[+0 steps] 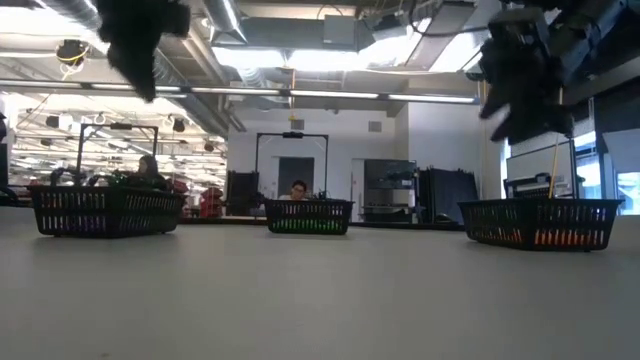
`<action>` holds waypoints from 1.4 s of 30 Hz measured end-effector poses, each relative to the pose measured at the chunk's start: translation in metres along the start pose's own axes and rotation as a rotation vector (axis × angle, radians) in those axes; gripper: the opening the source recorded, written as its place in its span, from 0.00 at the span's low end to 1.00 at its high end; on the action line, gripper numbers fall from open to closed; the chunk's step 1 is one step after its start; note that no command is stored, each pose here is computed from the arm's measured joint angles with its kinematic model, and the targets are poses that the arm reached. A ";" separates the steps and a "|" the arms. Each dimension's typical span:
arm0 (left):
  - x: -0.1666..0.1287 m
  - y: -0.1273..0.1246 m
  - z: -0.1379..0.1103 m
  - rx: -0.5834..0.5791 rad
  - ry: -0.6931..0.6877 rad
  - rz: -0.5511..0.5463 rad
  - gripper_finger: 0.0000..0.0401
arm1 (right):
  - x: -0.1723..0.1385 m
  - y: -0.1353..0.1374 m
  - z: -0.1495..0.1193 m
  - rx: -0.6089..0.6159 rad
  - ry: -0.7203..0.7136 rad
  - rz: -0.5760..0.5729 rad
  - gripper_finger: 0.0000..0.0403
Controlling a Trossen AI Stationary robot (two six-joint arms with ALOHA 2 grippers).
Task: Sort Halloween decoration
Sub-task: Return to Home Position
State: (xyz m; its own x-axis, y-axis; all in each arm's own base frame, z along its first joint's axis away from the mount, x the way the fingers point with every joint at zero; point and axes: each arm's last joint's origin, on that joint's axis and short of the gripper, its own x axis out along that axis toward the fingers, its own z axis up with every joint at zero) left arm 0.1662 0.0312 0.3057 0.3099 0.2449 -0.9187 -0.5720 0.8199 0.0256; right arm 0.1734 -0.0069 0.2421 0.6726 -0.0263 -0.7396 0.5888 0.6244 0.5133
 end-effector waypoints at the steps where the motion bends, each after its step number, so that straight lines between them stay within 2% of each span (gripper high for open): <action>1: -0.008 0.000 0.003 -0.002 -0.032 -0.019 0.40 | -0.001 0.003 0.002 0.000 -0.009 0.028 0.48; 3: -0.031 0.000 0.010 0.008 -0.145 -0.073 0.37 | -0.007 0.011 0.009 -0.017 -0.044 0.074 0.48; 6: -0.071 0.002 0.017 0.042 -0.419 -0.189 0.31 | -0.024 0.026 0.023 -0.081 -0.150 0.114 0.48; 10: -0.112 0.014 0.006 0.077 -0.721 -0.283 0.22 | -0.053 0.046 0.043 -0.212 -0.312 0.129 0.48; 15: -0.127 0.032 -0.023 0.053 -0.852 -0.331 0.07 | -0.094 0.062 0.058 -0.375 -0.491 0.193 0.43; 17: -0.128 0.037 -0.035 0.031 -0.891 -0.365 0.02 | -0.106 0.061 0.057 -0.416 -0.553 0.235 0.36; 19: -0.129 0.043 -0.045 0.014 -0.960 -0.400 0.01 | -0.114 0.058 0.054 -0.438 -0.608 0.264 0.26; 22: -0.124 0.046 -0.055 -0.010 -1.072 -0.447 0.00 | -0.125 0.040 0.039 -0.432 -0.649 0.290 0.07; 23: -0.119 0.047 -0.059 -0.010 -1.093 -0.462 0.00 | -0.128 0.035 0.035 -0.419 -0.680 0.312 0.04; 25: -0.104 0.046 -0.065 -0.008 -1.113 -0.473 0.00 | -0.136 0.022 0.024 -0.383 -0.765 0.377 0.03; 29: -0.076 0.041 -0.069 -0.040 -1.249 -0.524 0.00 | -0.141 -0.002 0.005 -0.319 -0.956 0.485 0.02; 32: -0.053 0.035 -0.069 -0.040 -1.344 -0.542 0.00 | -0.135 -0.020 -0.009 -0.307 -1.045 0.530 0.01; 35: -0.037 0.032 -0.071 -0.046 -1.387 -0.550 0.00 | -0.123 -0.036 -0.022 -0.290 -1.084 0.547 0.01; 38: -0.021 0.031 -0.076 -0.044 -1.368 -0.547 0.00 | -0.106 -0.050 -0.034 -0.260 -1.086 0.543 0.01; 42: -0.004 0.030 -0.083 -0.080 -1.334 -0.573 0.00 | -0.075 -0.058 -0.041 -0.253 -1.002 0.502 0.01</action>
State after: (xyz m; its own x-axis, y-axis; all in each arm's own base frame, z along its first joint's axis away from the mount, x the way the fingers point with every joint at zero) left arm 0.0847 0.0120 0.2771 0.9418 0.2263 0.2487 -0.1556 0.9490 -0.2741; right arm 0.0705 -0.0095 0.2496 0.9274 -0.2684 0.2607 0.1227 0.8763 0.4659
